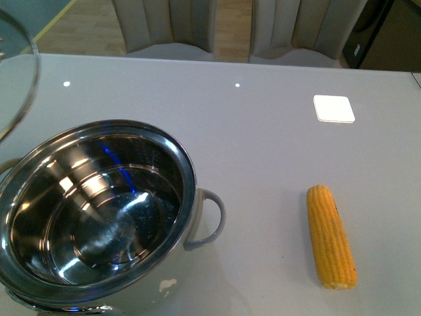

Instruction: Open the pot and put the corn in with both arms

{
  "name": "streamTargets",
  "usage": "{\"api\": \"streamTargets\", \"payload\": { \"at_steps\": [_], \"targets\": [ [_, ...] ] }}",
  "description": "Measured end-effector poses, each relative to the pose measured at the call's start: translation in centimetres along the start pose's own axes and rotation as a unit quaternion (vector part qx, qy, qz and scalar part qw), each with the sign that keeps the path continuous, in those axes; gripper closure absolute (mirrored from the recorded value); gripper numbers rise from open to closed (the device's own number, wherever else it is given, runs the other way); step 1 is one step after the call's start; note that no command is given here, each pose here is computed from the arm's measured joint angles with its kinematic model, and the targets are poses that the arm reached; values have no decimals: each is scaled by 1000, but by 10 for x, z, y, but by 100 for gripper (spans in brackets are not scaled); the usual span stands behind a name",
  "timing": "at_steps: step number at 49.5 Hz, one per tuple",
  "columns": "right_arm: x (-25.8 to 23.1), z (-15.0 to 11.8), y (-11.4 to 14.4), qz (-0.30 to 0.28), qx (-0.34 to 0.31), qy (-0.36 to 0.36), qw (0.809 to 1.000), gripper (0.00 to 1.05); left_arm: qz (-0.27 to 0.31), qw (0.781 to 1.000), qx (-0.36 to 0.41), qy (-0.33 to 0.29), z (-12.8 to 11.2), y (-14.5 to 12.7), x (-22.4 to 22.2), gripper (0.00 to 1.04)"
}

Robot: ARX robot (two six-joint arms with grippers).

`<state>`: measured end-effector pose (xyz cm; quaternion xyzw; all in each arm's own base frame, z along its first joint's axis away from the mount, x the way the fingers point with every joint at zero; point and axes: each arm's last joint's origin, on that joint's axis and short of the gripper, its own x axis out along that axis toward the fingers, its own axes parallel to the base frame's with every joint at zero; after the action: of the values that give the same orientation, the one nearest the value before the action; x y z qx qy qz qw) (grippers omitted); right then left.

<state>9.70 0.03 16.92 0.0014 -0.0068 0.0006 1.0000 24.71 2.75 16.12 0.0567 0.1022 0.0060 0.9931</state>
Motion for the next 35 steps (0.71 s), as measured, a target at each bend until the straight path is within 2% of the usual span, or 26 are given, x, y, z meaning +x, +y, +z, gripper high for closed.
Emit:
{"api": "streamTargets", "payload": {
  "at_steps": [6, 9, 14, 22, 35],
  "targets": [
    [0, 0, 0, 0, 0, 0, 1000, 9, 59, 998, -9, 9, -16, 44, -1, 62],
    [0, 0, 0, 0, 0, 0, 1000, 9, 103, 994, -20, 26, -34, 73, -4, 62],
    [0, 0, 0, 0, 0, 0, 1000, 9, 146, 988, -32, 50, -57, 98, -9, 61],
    [0, 0, 0, 0, 0, 0, 1000, 9, 180, 979, -52, 80, -91, 119, -10, 61],
    [0, 0, 0, 0, 0, 0, 1000, 9, 190, 974, -74, 102, -134, 127, 3, 61]
  ]
}}
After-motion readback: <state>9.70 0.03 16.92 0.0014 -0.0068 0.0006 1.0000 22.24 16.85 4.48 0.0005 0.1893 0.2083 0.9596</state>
